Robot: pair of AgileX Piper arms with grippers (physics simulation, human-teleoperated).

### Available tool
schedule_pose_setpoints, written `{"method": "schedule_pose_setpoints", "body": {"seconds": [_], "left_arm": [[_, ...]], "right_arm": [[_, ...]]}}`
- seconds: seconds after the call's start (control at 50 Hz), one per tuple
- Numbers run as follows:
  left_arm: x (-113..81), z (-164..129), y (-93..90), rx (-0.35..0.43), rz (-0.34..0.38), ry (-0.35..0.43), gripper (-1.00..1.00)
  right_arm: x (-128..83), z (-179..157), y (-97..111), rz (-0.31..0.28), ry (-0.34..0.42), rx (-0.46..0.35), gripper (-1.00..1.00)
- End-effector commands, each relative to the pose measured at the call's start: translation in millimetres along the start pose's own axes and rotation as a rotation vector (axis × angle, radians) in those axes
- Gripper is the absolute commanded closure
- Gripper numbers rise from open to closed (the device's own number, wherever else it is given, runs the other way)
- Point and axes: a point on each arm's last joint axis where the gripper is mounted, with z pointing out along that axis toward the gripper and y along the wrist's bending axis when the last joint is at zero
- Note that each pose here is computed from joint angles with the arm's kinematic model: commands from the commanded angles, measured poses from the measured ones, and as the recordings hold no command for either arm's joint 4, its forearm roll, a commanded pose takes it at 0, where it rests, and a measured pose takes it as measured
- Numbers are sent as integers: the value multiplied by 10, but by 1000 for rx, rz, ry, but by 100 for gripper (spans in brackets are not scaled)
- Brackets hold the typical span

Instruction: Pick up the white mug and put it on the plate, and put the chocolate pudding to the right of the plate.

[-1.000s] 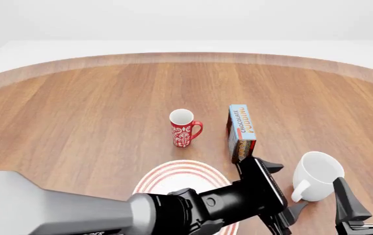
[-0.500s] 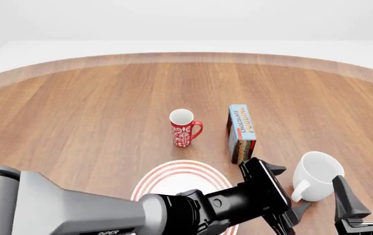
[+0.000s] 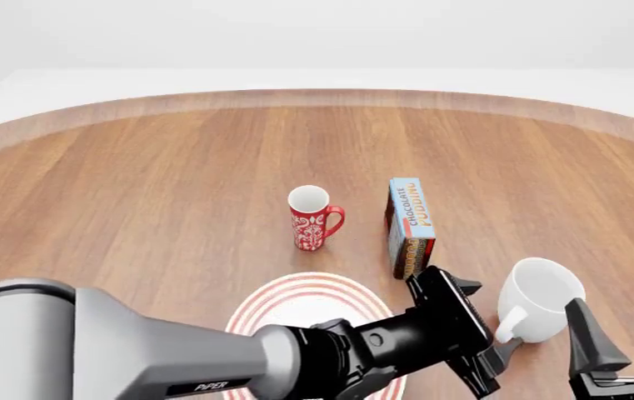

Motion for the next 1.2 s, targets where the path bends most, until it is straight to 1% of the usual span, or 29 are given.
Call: {"method": "schedule_pose_setpoints", "body": {"seconds": [0.02,0.34,0.8,1.2], "left_arm": [[51,71,23,-6,-12,7,-100],[65,150,14,-3,-11,15,-100],[86,285,11,0,-5,32,-100],[135,400,53,-9,-12,44,-100]], "right_arm": [[1,0,-1,2,1,2,-100],[-12,72,-2,6,3,3,-100],[1,14,-3,11,4,5,-100],[1,6,-2,10,3,4,-100]]}}
